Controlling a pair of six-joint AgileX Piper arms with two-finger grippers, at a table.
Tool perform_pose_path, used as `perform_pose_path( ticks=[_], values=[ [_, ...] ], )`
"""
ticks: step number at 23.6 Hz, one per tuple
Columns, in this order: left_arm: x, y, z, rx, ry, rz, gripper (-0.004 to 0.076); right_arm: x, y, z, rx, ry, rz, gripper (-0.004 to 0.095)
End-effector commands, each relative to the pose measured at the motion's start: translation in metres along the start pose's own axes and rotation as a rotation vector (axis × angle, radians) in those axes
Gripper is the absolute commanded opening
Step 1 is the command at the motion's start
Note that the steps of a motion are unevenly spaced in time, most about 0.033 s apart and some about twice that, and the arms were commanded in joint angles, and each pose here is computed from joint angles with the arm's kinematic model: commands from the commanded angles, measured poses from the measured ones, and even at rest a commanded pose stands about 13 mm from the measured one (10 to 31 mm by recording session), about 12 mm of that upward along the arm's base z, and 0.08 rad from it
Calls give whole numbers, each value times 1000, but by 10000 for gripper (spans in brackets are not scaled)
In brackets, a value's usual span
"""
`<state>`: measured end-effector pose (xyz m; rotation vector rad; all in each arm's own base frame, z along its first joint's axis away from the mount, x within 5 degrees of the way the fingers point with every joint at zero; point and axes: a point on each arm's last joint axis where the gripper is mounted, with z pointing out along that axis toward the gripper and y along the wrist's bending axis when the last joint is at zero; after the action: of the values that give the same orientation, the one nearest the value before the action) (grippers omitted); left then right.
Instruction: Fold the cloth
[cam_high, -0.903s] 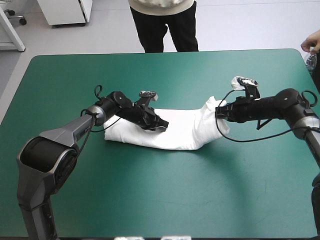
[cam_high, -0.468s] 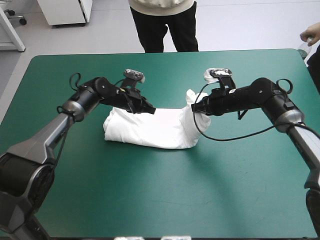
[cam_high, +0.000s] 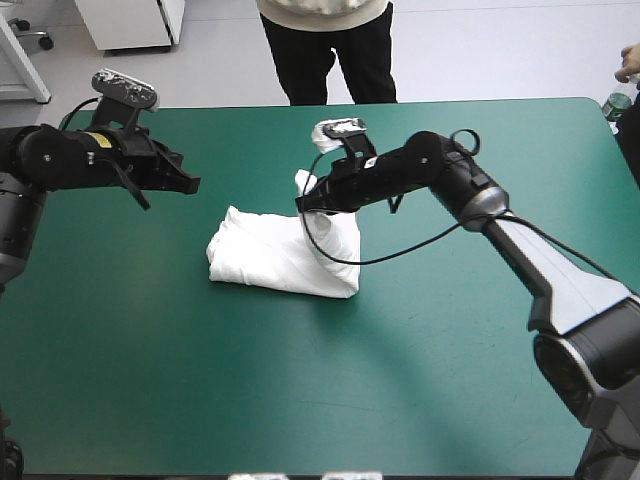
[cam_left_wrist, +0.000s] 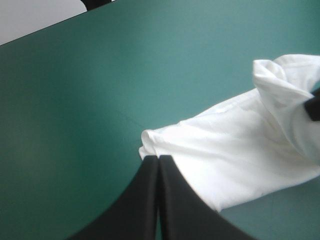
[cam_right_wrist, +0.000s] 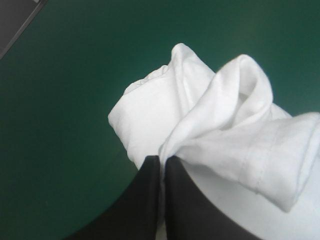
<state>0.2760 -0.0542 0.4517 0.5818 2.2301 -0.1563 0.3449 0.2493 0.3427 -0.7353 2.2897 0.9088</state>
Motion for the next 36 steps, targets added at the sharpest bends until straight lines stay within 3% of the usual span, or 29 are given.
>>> perform_pose_path(
  ticks=[1, 6, 14, 16, 19, 20, 25, 29, 31, 36],
  values=[
    [-5, -2, -31, -55, -80, 17, -9, -27, 30, 0, -33, -71, -57, -11],
    [-2, -1, -31, -63, -49, 22, -9, -36, 45, 55, -4, 22, -109, -11],
    [-3, -1, -30, -60, -53, 16, -9, -31, 78, 114, -117, 66, -160, 6],
    [-3, -1, -30, -60, -53, 12, -9, -23, 82, 119, -166, 125, -186, 151],
    [-3, -1, -30, -61, -56, -4, -9, -22, 93, 113, -246, 142, -245, 485],
    [-3, -1, -30, -61, -56, -4, -9, -22, 95, 107, -242, 159, -256, 500],
    [-3, -1, -30, -61, -57, -5, -9, -39, 101, 42, -3, 126, -315, 375],
    [-3, -1, -30, -59, -58, -13, -9, -28, 84, 0, 143, 175, -300, 370],
    [-3, -1, -30, -59, -58, -21, -9, -13, 64, -17, 161, 205, -231, 370],
    [-3, -2, -30, -55, -51, -27, -9, 15, 21, -58, 108, -14, -37, 370]
  ],
)
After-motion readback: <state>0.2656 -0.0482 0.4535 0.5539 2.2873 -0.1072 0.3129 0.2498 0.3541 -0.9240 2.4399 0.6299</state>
